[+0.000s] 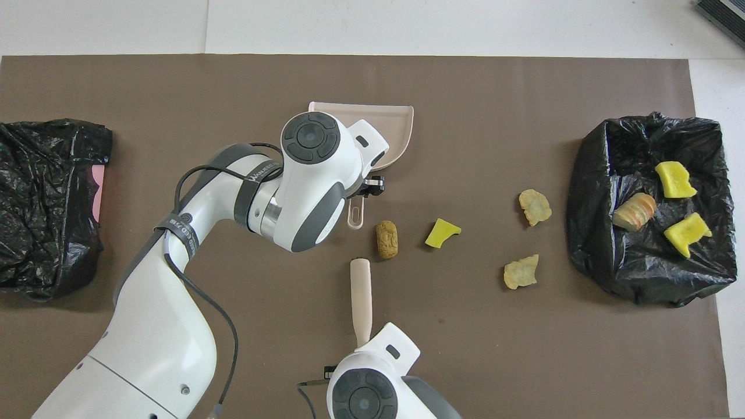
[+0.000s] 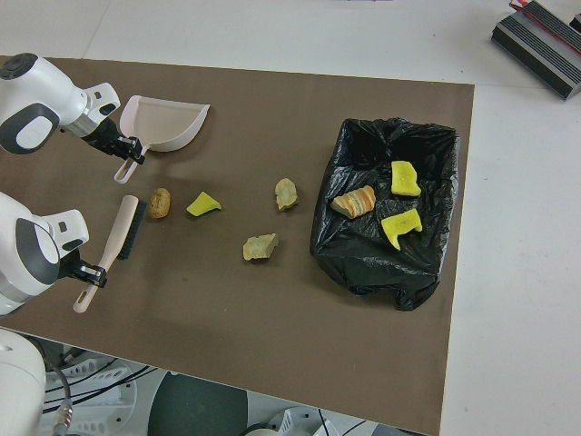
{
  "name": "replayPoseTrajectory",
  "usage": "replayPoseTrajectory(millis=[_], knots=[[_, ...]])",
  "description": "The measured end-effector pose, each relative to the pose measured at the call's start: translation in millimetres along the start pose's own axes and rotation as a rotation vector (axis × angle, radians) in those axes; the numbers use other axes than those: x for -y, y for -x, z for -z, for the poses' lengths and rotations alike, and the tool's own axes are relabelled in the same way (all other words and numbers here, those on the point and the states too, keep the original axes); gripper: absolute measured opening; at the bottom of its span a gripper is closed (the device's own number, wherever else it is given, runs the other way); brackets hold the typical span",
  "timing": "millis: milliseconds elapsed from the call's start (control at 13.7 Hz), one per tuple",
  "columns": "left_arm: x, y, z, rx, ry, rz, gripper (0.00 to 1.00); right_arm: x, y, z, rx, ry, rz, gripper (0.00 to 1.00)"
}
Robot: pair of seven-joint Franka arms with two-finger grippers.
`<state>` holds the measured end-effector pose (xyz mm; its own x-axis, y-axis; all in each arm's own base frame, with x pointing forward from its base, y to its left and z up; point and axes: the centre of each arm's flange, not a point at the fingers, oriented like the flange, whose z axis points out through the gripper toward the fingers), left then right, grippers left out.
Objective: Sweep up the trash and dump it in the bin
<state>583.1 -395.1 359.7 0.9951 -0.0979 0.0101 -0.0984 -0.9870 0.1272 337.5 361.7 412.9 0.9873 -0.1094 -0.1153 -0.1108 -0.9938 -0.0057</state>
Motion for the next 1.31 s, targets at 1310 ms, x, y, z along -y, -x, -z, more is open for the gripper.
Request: replayPoseTrajectory(millis=[1310], knots=[[156, 0, 105, 0.220, -0.046, -1.047, 0.31, -152, -114, -10, 0.093, 0.276, -0.092, 0.26]])
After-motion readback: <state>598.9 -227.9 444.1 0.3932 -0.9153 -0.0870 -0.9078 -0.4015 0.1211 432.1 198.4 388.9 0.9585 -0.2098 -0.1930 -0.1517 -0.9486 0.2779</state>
